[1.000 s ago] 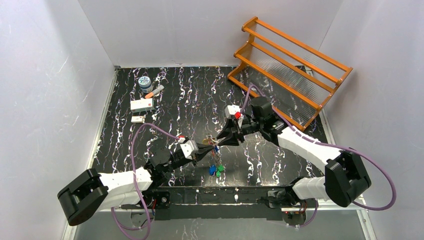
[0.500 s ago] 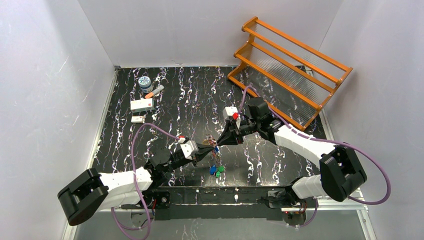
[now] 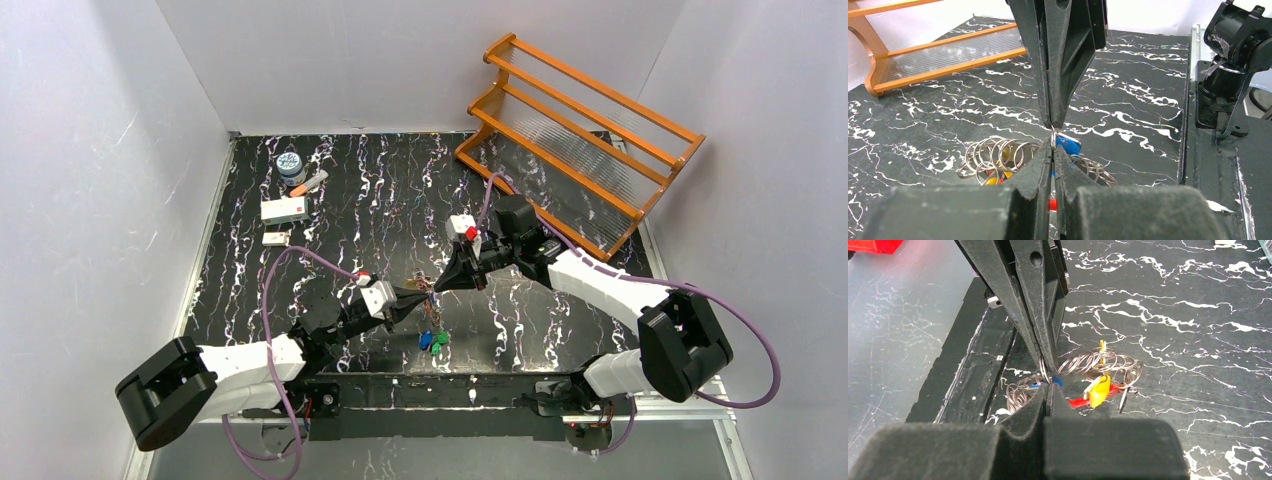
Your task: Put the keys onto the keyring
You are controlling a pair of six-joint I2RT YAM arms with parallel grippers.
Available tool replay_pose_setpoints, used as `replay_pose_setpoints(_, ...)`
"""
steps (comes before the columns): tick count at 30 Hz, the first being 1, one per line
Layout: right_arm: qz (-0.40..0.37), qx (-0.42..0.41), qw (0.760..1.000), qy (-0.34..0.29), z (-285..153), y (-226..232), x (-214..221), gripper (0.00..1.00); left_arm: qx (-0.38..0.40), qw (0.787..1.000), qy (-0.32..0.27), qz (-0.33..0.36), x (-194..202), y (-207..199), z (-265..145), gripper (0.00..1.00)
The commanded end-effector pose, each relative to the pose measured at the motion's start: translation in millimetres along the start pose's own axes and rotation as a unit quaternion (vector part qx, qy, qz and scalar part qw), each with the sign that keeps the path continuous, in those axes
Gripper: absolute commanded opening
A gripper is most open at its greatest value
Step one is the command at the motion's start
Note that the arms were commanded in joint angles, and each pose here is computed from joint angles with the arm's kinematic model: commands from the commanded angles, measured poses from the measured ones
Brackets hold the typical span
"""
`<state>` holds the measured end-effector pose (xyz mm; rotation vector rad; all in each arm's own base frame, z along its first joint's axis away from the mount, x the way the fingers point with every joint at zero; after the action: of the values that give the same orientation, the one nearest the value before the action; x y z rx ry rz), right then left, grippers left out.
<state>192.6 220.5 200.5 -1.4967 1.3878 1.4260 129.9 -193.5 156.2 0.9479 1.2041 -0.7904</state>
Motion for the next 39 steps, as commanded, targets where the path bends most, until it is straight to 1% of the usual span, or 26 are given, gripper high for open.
replay_pose_setpoints(1, -0.015, 0.012, 1.000, 0.000, -2.3, -2.0, -9.4, 0.01, -0.020, 0.998, -0.050, 0.012, -17.8, 5.2, 2.0, 0.00)
replay_pose_setpoints(8, 0.000, 0.043, 0.999, 0.016, -5.8, -1.2, -0.8, 0.01, -0.020, 0.998, -0.053, 0.011, -18.9, 5.0, 1.3, 0.00)
replay_pose_setpoints(16, -0.006, 0.039, 0.999, 0.009, -5.5, -0.2, -5.4, 0.01, -0.020, 0.998, -0.051, 0.012, -18.3, 5.2, 2.2, 0.00)
replay_pose_setpoints(18, -0.010, 0.042, 0.999, 0.005, -6.1, -0.5, -8.5, 0.06, -0.020, 0.998, -0.050, 0.012, -17.9, 5.5, 2.2, 0.00)
replay_pose_setpoints(19, -0.013, 0.042, 0.999, 0.004, -6.3, -0.3, -9.6, 0.14, -0.020, 0.998, -0.050, 0.013, -17.9, 5.4, 2.2, 0.00)
replay_pose_setpoints(21, -0.018, 0.044, 0.999, 0.001, -6.8, 0.1, -12.0, 0.37, -0.020, 0.999, -0.049, 0.012, -17.4, 5.3, 2.1, 0.00)
replay_pose_setpoints(22, -0.019, 0.043, 0.999, 0.000, -6.8, 0.4, -12.7, 0.42, -0.020, 0.999, -0.049, 0.013, -17.6, 5.4, 2.3, 0.00)
replay_pose_setpoints(24, -0.024, 0.039, 0.999, -0.003, -6.5, 0.7, -13.9, 0.48, -0.019, 0.999, -0.049, 0.013, -17.6, 5.2, 2.3, 0.00)
replay_pose_setpoints(26, -0.027, 0.033, 0.999, -0.006, -6.0, 1.0, -14.8, 0.51, -0.018, 0.999, -0.050, 0.012, -17.9, 5.1, 2.6, 0.00)
replay_pose_setpoints(30, -0.028, 0.013, 0.999, -0.014, -3.5, -0.4, -17.1, 0.49, -0.018, 0.999, -0.047, 0.012, -16.8, 5.1, 2.8, 0.00)
replay_pose_setpoints(33, -0.021, -0.008, 1.000, -0.021, 0.6, -4.7, -18.1, 0.43, -0.017, 0.999, -0.046, 0.012, -16.3, 4.9, 3.3, 0.00)
replay_pose_setpoints(39, -0.008, -0.021, 1.000, -0.017, 4.2, -9.5, -15.2, 0.14, -0.021, 0.999, -0.044, 0.010, -15.3, 5.3, 2.4, 0.00)
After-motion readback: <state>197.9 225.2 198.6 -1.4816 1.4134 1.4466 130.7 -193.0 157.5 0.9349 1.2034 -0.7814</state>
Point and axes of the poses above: each gripper's point midway between its finger pads, its own z axis out along the fingers, its own y axis along the line the jaws close on, x = y × z, the point moved 10 cm from there along -z, back along the fingers, and after that the axes turned 5 degrees about z, right-handed, at the moved point
